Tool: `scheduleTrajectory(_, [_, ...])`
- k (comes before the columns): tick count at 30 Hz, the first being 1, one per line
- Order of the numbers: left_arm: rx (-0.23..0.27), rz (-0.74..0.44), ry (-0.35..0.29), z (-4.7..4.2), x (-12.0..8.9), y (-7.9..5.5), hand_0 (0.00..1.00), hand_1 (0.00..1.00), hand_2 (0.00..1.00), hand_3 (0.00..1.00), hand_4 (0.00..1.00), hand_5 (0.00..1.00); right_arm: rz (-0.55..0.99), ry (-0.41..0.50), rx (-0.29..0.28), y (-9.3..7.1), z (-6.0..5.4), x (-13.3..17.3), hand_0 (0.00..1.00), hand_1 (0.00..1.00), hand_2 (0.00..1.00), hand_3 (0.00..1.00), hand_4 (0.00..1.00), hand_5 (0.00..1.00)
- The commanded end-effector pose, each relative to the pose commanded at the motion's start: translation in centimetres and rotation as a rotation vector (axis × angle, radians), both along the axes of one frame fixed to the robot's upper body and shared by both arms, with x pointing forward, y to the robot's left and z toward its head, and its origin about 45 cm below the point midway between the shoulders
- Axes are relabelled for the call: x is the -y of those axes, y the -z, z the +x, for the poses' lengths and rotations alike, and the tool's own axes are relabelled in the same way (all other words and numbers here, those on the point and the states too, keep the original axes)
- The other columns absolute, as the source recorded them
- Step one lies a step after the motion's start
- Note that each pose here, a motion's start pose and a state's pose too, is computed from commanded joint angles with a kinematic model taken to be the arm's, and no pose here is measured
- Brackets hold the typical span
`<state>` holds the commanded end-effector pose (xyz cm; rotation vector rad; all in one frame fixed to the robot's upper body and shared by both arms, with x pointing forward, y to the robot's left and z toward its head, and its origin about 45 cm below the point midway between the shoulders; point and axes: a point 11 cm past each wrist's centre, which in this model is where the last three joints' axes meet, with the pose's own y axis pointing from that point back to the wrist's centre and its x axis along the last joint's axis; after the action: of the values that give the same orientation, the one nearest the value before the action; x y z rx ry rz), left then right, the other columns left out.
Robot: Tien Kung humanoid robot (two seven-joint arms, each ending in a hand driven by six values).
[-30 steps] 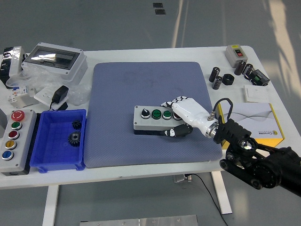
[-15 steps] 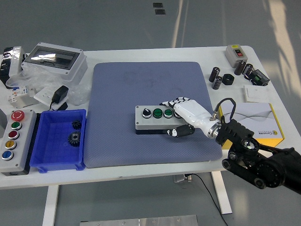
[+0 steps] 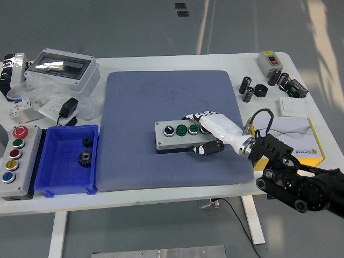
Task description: Pick up the button,place it on the desk,press the button,press the button
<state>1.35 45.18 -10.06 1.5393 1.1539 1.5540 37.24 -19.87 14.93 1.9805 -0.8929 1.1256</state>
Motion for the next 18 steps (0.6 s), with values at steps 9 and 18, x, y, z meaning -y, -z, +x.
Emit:
scheduleTrajectory(9, [-0.003,0.0,0.0,-0.11,-0.02,0.0,0.622,0.588,0.539,0.592,0.606,0.219,0.03,0.011,-0.049,-0.32,0.03,-0.13,0.906,0.837,0.829,0.91,0.498,0.053])
scheduleTrajectory(18, [-0.005,0.0,0.001,-0.18,-0.02,0.0,0.622,0.584,0.537,0.591,0.6,0.215,0.05,0.02,-0.079,-0.95,0.19,-0.09,0.912,0.845,0.841,0.946,0.536,0.044])
